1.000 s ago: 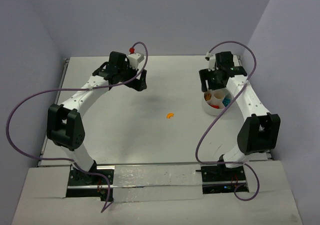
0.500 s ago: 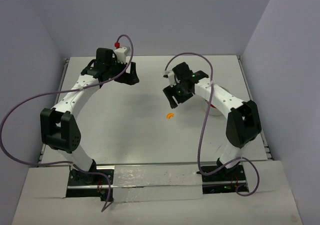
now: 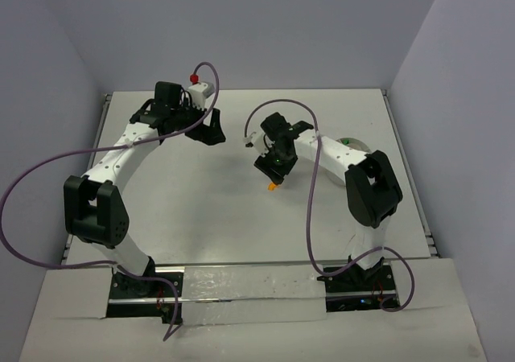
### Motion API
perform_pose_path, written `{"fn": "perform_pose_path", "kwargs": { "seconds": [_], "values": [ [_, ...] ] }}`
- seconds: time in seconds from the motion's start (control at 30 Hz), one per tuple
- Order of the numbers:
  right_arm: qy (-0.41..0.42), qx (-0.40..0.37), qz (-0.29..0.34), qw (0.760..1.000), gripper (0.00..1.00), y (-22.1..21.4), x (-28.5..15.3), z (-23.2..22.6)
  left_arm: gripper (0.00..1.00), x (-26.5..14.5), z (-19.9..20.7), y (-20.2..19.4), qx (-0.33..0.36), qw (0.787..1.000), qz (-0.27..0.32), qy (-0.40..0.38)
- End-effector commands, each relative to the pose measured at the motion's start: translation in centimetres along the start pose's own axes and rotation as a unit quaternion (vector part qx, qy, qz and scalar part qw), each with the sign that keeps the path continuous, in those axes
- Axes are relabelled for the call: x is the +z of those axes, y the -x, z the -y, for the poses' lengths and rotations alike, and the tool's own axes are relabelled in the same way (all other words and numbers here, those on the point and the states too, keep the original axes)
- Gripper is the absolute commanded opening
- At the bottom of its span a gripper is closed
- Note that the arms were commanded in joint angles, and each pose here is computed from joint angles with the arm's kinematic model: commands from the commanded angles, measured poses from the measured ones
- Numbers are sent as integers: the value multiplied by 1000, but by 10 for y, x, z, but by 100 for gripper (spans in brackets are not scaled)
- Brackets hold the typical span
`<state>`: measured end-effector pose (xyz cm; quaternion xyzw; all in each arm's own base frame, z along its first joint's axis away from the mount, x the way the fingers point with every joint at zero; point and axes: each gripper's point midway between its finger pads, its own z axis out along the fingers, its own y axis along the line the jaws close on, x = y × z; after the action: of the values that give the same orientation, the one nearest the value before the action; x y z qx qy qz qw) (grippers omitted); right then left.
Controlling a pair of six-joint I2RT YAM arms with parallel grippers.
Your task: Sort the legos into containers by color
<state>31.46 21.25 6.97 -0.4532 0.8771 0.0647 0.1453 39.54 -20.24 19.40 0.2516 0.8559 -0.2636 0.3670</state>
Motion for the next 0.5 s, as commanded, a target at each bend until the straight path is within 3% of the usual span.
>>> {"fn": "perform_pose_path", "kwargs": {
  "seconds": [0.0,0.13,0.47],
  "values": [
    [-5,-90,16,996,62,13,-1,15,99,-13,14,11,22,999,17,-28],
    [45,-137,7,989,61,8,7,3,99,-13,13,12,27,999,15,-30],
    [59,-164,-10,985,62,3,32,4,99,-16,3,21,39,999,17,-6]
  ]
}}
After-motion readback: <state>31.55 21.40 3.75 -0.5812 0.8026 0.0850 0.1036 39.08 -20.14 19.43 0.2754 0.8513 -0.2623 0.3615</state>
